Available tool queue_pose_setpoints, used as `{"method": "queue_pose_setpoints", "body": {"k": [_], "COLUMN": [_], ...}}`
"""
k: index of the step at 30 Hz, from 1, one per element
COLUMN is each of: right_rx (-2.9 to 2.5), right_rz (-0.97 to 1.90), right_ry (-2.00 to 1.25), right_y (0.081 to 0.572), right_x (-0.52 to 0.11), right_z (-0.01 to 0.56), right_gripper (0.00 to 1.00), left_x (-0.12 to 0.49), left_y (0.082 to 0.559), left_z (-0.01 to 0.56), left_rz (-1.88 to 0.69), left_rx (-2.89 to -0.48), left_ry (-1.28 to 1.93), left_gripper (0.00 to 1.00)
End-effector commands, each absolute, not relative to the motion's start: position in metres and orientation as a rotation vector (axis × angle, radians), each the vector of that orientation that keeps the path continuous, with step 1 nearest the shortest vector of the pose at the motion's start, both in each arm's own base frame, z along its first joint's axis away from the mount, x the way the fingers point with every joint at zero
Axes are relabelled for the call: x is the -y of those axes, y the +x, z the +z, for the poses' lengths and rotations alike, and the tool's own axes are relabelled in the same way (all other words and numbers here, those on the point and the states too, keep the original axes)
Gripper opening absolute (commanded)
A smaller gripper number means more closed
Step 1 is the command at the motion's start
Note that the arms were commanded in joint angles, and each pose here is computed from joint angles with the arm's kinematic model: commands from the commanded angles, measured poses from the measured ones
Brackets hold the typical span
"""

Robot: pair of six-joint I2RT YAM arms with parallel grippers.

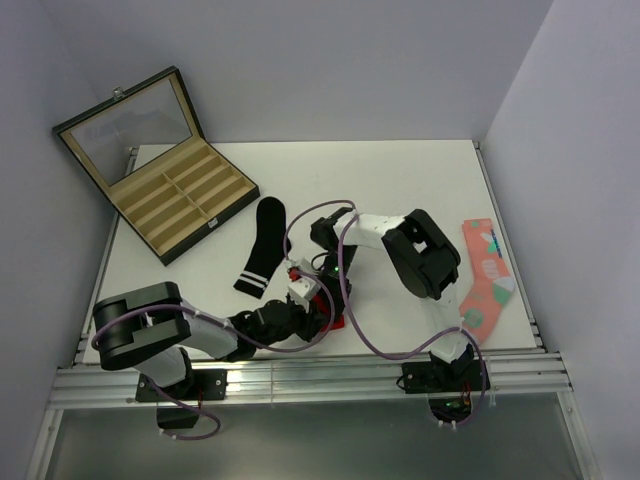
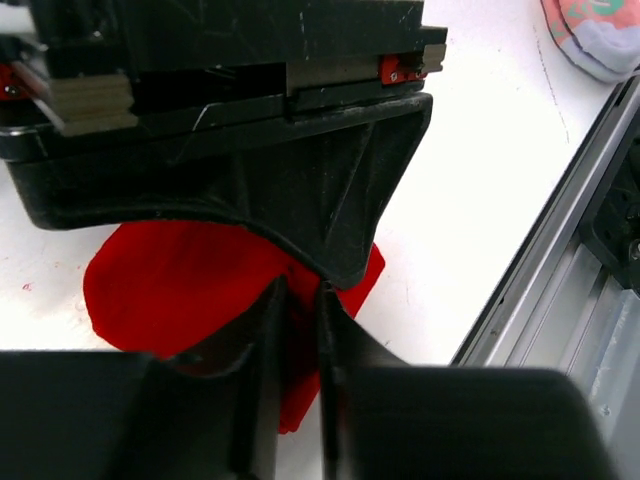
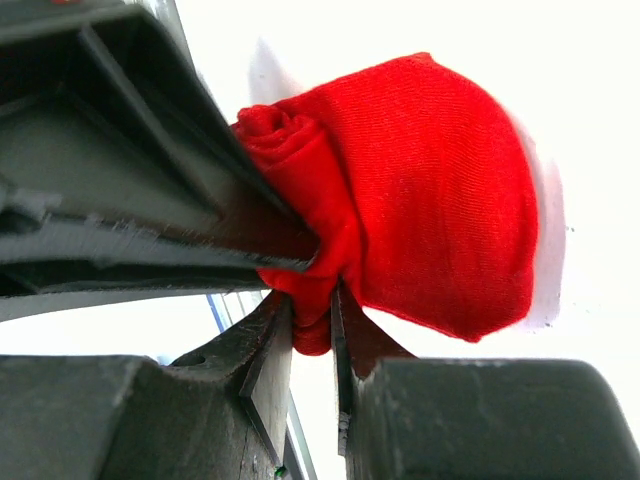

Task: Roll the socks
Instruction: Move the sock to the center of the board.

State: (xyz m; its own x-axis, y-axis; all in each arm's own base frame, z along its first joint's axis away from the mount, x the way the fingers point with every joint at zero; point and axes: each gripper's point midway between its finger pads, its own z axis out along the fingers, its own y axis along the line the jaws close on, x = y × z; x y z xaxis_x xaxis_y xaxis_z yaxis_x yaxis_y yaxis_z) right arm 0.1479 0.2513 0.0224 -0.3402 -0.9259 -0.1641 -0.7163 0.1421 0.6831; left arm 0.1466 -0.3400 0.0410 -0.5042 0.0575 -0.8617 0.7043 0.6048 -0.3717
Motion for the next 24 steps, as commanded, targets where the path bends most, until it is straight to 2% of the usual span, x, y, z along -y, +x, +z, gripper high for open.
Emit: {"method": "queue_pose_setpoints", "body": {"k": [1,3,4,6,9,14,24], "right_rx": [2.196,2.210,2.213,2.231,2.253,2.325,2.508], "right_rz": [-0.840,-0.842,-0.839,-0.842,-0.869,-0.928,-1.120], "right_ry": [1.733,1.735,1.730,1.736,1.730,1.730,1.664], "right_y": [0.173,0.175,0.174,0.178,0.181,0.193,0.222], "right_x": [-0.243,-0.244,-0.244,-0.245,-0.248,-0.251,-0.240], "right_z": [-0.005,-0.003,-0.003,-0.002,0.004,0.018,0.064], "right_gripper": [0.19,0.24,0.25,0.30,0.37,0.44,0.49], "left_x": [0.330,0.331,0.331,0.330,0.328,0.325,0.315], "left_y": [0.138,0.137,0.136,0.135,0.134,0.131,0.128], "left_z": [0.010,0.007,0.005,0.002,0.000,-0.008,-0.022], "left_rz": [-0.865,-0.862,-0.866,-0.862,-0.867,-0.866,-0.897], "left_rx": [-2.076,-2.091,-2.098,-2.113,-2.131,-2.174,-2.246], "left_ry": [0.647,0.654,0.653,0.648,0.627,0.596,0.497], "left_gripper": [0.17,0.11,0.04,0.00,0.00,0.00,0.00]}}
